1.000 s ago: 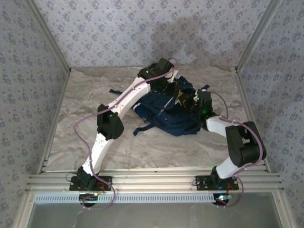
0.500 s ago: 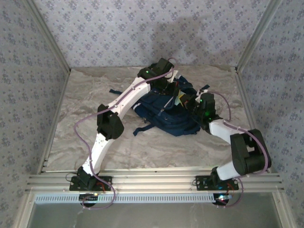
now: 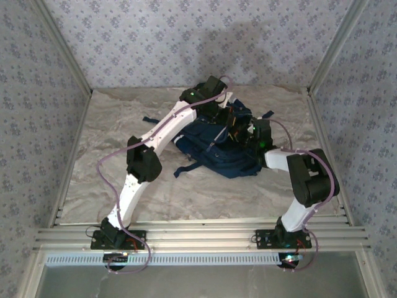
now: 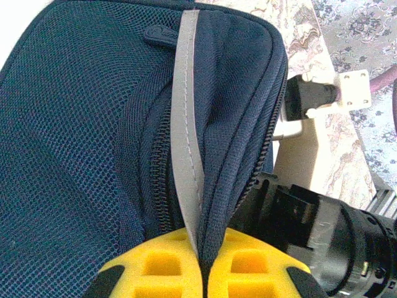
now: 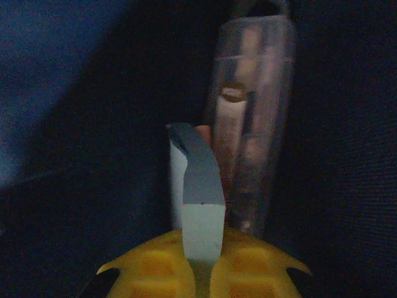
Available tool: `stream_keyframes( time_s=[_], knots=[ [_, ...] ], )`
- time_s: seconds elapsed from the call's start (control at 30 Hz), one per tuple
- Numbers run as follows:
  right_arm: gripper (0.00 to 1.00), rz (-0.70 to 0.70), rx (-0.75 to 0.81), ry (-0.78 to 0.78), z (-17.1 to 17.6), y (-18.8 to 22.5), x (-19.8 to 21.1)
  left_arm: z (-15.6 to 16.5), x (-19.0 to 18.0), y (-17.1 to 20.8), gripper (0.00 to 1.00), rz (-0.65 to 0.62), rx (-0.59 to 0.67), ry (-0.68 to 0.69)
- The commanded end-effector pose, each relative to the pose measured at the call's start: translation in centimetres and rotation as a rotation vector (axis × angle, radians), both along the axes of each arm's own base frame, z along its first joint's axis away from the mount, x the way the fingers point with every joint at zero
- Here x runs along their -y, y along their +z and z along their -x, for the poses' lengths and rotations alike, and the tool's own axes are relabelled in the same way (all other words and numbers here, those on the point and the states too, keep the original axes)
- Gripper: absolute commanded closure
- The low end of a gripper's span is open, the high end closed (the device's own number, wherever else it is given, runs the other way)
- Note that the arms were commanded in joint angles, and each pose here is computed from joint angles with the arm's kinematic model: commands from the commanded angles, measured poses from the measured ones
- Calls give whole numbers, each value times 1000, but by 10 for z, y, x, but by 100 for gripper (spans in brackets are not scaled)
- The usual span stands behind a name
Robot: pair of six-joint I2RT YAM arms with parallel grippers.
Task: Pack books, pencil case, and school supplies into a backpack
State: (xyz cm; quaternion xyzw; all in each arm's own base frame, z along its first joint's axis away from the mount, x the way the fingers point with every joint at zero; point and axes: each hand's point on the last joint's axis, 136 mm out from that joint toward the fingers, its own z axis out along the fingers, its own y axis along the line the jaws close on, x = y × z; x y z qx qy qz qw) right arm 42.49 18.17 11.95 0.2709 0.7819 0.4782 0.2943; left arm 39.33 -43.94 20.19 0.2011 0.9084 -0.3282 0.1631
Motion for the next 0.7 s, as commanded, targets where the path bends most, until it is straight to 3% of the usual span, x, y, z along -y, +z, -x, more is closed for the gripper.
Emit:
stream_keyframes(
  time_s=[0.0, 0.07, 0.23, 0.3, 0.4, 0.67],
  knots=[
    [96, 125, -60, -47, -5, -16, 11, 7, 12, 57, 97, 132, 89, -51],
    [85, 136, -63, -38, -6, -14, 10, 7, 12, 56, 97, 128, 89, -50],
    [36, 218, -59, -48, 4, -4, 22, 3, 11, 53, 97, 128, 82, -37],
    [23, 272, -54, -51, 9, 2, 29, 2, 11, 53, 97, 132, 83, -36],
    [17, 349, -59, -57, 17, 9, 39, 1, 12, 54, 96, 138, 82, -34],
    [16, 456, -65, -29, 28, 28, 54, -2, 13, 49, 96, 137, 77, -25]
  ],
)
